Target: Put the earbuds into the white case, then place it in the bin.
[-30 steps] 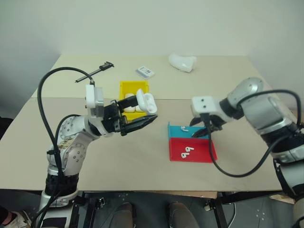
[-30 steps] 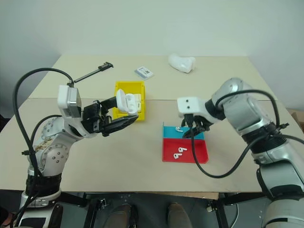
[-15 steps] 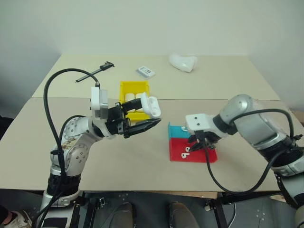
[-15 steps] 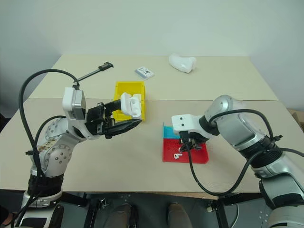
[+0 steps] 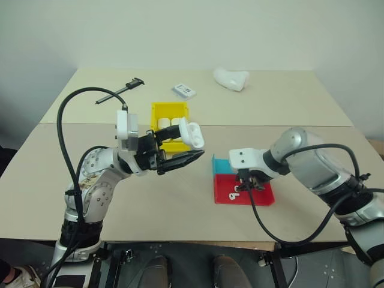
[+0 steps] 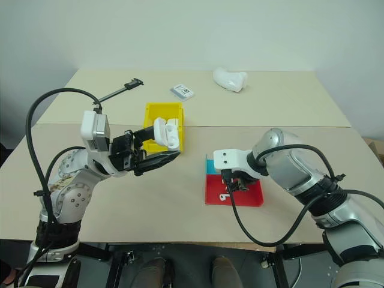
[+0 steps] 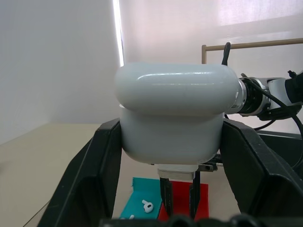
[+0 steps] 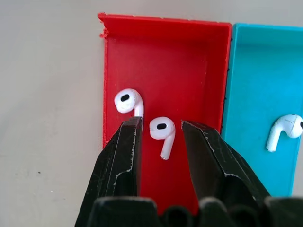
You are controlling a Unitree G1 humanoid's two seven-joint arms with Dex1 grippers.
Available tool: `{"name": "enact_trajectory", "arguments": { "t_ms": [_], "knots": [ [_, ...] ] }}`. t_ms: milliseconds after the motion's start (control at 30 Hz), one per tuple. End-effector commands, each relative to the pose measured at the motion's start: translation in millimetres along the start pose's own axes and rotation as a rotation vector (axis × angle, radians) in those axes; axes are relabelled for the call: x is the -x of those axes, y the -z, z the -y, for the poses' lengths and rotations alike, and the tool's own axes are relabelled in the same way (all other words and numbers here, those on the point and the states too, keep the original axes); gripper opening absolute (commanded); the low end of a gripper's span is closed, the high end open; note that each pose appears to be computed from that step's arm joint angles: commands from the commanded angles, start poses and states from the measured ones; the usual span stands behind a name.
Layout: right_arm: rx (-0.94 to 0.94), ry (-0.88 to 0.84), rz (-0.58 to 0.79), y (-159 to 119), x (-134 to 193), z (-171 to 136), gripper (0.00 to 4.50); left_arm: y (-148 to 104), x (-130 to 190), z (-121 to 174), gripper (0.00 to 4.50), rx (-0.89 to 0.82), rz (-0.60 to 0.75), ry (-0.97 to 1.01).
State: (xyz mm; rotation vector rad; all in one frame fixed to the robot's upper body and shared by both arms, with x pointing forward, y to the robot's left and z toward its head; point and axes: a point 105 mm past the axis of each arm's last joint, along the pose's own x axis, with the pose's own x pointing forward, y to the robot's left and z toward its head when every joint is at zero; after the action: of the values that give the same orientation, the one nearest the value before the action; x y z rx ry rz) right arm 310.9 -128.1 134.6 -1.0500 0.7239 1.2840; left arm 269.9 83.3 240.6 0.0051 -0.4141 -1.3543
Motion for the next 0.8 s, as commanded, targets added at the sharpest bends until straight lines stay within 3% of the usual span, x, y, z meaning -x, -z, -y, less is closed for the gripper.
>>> {"name": "enact_trajectory", "arguments": {
  "t_ms": [33,800],
  "knots": [
    [0.025,0.022,-0.012,-1.8,-1.6,0.6,1.73,-10.2,-2.4,7.0,2.79,-0.039,0.025,0.029],
    [0.063,0.035,-0.054,7.2,-13.1,2.0,1.73,-10.1,-0.6,6.7,2.79,-0.049,0.019,0.014]
  ]
}}
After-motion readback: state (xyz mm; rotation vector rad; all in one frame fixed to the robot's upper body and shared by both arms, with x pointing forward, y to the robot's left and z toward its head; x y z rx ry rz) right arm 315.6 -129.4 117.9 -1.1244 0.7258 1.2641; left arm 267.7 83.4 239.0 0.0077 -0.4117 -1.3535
